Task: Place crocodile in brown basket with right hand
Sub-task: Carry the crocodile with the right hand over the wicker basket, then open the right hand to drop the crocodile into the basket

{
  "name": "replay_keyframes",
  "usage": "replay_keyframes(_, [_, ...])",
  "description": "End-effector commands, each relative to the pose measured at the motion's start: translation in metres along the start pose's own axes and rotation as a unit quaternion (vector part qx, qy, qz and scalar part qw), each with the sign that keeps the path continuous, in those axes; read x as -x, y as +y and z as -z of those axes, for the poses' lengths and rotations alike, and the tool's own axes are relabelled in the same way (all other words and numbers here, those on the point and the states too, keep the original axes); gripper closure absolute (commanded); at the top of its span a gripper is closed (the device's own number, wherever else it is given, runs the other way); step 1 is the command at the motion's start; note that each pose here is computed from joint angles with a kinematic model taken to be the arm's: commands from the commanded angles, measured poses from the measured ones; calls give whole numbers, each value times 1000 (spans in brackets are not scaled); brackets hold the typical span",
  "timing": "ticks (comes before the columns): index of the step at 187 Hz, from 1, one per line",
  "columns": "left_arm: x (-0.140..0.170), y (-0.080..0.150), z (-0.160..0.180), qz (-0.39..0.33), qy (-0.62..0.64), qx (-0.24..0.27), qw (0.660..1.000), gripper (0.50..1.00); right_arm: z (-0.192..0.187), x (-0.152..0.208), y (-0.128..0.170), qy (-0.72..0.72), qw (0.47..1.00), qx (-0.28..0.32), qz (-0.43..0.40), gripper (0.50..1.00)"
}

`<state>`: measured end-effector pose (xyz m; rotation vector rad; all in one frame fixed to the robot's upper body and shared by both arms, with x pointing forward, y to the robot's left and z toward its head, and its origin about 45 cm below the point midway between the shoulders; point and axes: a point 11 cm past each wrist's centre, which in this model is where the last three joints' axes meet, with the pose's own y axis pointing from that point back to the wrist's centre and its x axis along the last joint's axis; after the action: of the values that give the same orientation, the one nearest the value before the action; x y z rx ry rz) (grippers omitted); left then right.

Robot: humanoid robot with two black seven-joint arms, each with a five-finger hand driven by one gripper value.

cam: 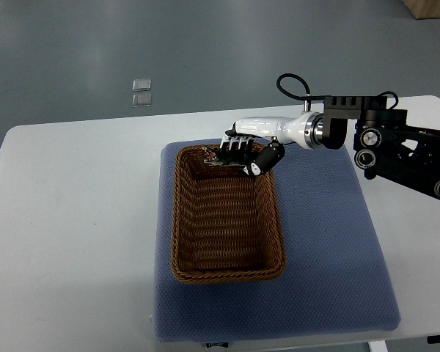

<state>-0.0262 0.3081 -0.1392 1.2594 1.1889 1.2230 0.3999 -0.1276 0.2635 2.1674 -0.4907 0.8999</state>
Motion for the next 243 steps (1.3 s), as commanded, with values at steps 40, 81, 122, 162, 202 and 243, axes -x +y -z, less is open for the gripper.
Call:
replay_keyframes(40, [0,0,0,0,0,0,1000,500,2,26,-14,-23,1000,-10,8,887])
replay_keyframes(81, [0,0,0,0,0,0,1000,500,-11,44,-19,-44,999,2,16,883])
replay_keyframes(122, [0,0,0,0,-1,0,1000,500,-17,57,-21,-59,998,8,18,801])
replay_keyframes(162, [0,0,0,0,-1,0,1000,500,-18,66,-22,-68,997,7,24,693])
replay_keyframes(202, [0,0,0,0,-1,0,1000,500,-17,60,-21,-73,997,4,20,607])
replay_keyframes(243, [0,0,0,0,0,0,1000,500,-12,27,-14,-98,995,-14,-19,603])
